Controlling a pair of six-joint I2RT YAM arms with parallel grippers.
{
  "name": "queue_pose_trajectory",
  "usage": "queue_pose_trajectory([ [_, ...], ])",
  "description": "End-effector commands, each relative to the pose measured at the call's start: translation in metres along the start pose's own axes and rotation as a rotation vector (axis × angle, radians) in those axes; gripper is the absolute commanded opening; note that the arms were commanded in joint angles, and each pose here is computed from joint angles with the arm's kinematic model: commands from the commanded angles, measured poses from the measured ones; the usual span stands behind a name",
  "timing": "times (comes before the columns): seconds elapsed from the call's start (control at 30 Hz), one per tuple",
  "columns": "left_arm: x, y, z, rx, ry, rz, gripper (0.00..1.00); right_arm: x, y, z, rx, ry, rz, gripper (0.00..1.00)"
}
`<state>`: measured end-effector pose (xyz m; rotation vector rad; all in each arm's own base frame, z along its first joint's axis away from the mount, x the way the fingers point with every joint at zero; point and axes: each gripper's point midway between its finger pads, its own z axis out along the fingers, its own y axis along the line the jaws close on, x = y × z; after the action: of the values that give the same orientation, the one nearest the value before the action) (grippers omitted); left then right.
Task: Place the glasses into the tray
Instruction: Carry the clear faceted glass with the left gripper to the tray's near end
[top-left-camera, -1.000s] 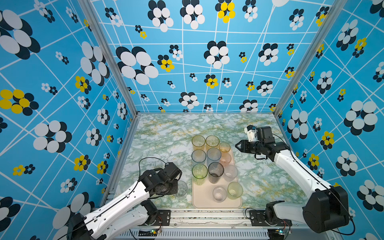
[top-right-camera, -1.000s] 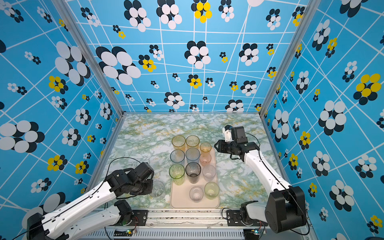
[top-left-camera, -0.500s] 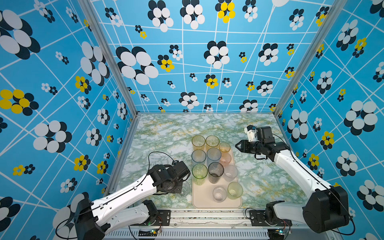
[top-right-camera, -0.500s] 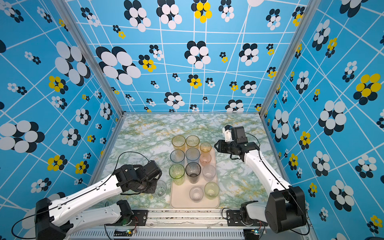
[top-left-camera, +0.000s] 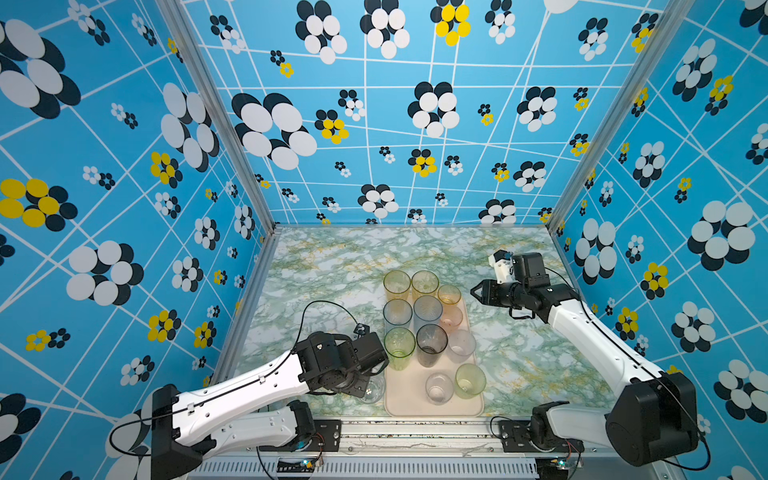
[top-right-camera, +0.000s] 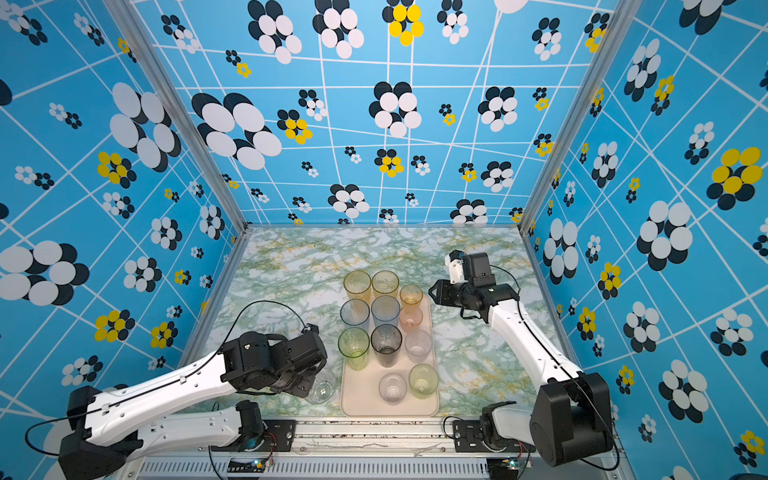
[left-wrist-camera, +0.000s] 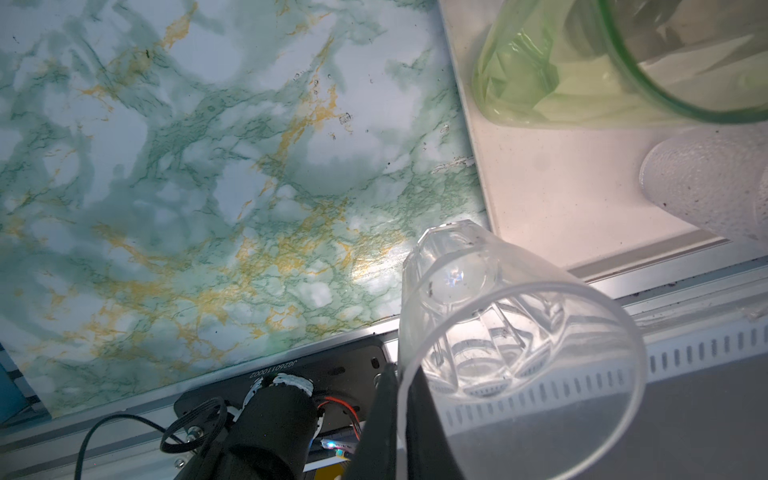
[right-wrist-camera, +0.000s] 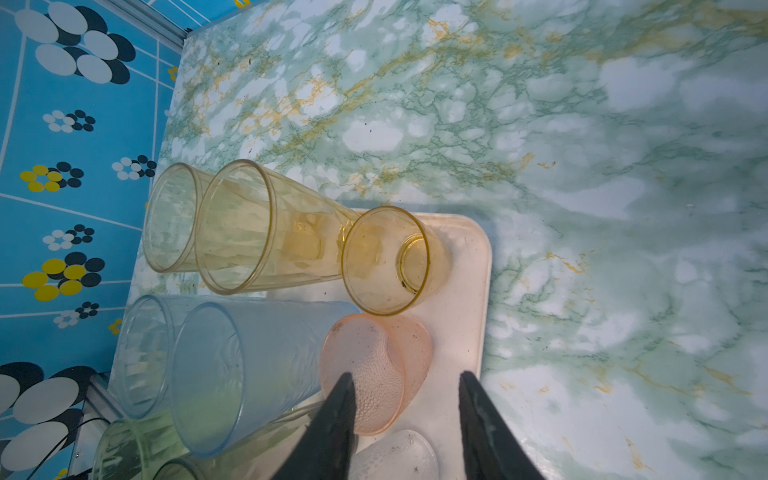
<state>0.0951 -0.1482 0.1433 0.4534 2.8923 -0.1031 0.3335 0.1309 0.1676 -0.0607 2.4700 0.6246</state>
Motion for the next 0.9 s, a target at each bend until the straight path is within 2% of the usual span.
queue_pose_trajectory([
  [0.0, 0.002, -0.012, -0.005, 0.025, 0.001, 0.008, 0.02, 0.002, 0.002, -0.006, -0.006, -0.008, -0.002, 0.43],
  [0.37, -0.023, -0.071, 0.007, 0.158, -0.035, 0.108, 0.02, 0.002, 0.004, -0.017, -0.001, -0.023, -0.005, 0.43],
  [0.87, -0.027, -0.091, 0.027, 0.160, -0.001, 0.172, 0.02, 0.002, 0.004, -0.021, 0.005, -0.032, -0.001, 0.43],
])
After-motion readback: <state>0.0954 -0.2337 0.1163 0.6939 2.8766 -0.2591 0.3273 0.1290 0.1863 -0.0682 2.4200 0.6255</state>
